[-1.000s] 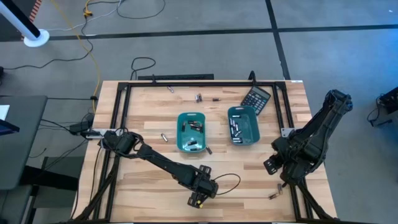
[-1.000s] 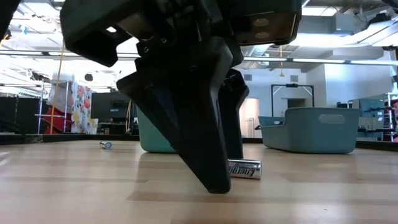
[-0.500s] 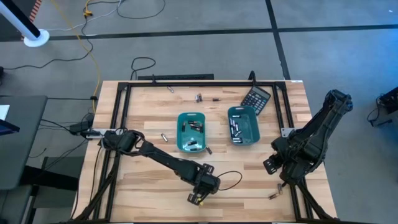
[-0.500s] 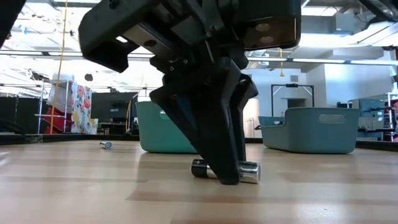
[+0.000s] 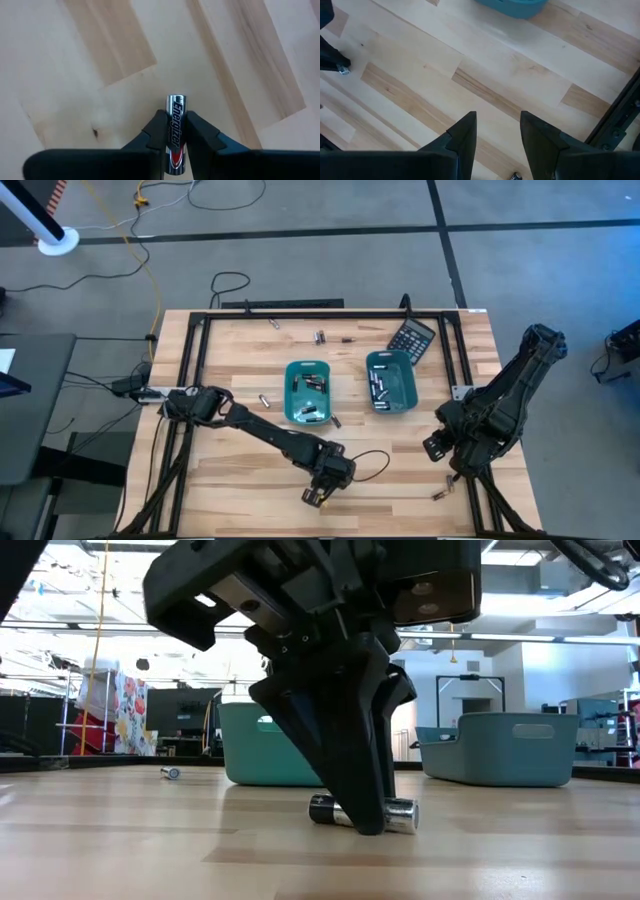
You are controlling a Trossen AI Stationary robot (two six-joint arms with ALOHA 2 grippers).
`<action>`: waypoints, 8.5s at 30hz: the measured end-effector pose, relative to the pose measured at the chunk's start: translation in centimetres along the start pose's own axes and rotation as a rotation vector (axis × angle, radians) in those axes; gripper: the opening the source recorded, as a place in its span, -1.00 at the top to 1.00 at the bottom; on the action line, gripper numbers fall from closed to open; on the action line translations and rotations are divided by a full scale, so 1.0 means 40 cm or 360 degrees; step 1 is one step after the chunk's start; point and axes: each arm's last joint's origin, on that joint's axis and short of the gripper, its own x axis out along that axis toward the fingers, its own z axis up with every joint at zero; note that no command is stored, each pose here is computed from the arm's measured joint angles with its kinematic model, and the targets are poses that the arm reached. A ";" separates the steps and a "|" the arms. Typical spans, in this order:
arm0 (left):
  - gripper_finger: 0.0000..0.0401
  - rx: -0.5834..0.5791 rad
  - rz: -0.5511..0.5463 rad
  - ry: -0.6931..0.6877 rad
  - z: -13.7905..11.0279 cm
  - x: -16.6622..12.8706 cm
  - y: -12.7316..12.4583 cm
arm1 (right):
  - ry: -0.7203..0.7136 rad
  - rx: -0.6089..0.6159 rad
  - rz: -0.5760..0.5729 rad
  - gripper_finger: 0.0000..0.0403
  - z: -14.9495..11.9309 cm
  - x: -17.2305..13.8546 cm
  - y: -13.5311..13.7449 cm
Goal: Sort batteries
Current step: Put the silver battery into the blue bin, then put the black battery into the green bin
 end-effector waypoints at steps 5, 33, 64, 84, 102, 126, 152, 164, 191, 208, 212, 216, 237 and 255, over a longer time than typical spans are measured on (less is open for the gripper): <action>0.78 -0.0037 0.0107 -0.0039 0.006 -0.042 0.028 | 0.0001 -0.0002 0.0000 0.17 0.000 0.000 0.000; 0.79 -0.0313 0.0640 -0.0784 0.042 -0.429 0.412 | -0.0025 0.0042 -0.0050 0.17 0.008 0.015 0.011; 0.64 -0.0287 0.0536 -0.0830 -0.040 -0.133 0.657 | -0.0120 0.0414 -0.0201 0.17 0.100 0.089 0.064; 0.25 -0.0151 0.0628 -0.0870 -0.020 -0.250 0.637 | -0.0120 0.0471 -0.0187 0.17 0.097 0.089 0.065; 0.25 -0.0751 0.0418 -0.0661 -0.067 -0.535 0.467 | -0.0368 0.0185 0.0171 0.17 0.011 0.012 0.080; 0.25 -0.1392 0.0395 -0.1100 -0.385 -0.488 -0.040 | -0.0483 -0.0605 0.0766 0.17 0.177 0.052 0.270; 0.25 -0.1339 0.0549 -0.0877 -0.448 -0.492 -0.071 | 0.0210 -0.0653 0.0012 0.15 0.387 0.387 0.443; 0.25 -0.1325 0.0575 -0.0824 -0.456 -0.489 -0.071 | 0.0212 -0.0643 -0.0019 -0.13 0.416 0.474 0.442; 0.25 -0.1328 0.0581 -0.0813 -0.457 -0.489 -0.070 | 0.0302 -0.0747 -0.0126 0.56 0.411 0.555 0.428; 0.25 -0.1185 0.0615 -0.0780 -0.458 -0.489 -0.070 | 0.0618 -0.0837 -0.0228 0.86 0.337 0.404 0.400; 0.25 -0.1107 0.0634 -0.0762 -0.457 -0.489 -0.070 | 0.0529 -0.0749 -0.0108 0.86 0.339 0.323 0.402; 0.25 -0.1071 0.0646 -0.0754 -0.458 -0.489 -0.069 | 0.0365 -0.0610 0.0033 0.86 0.366 0.233 0.393; 0.25 -0.1130 0.0621 -0.1062 -0.611 -0.523 -0.063 | 0.0100 -0.0704 0.0266 0.91 0.667 0.334 0.559; 0.25 -0.1070 0.0602 -0.1177 -0.721 -0.567 -0.061 | 0.0349 -0.0523 0.0124 0.79 0.735 0.586 0.516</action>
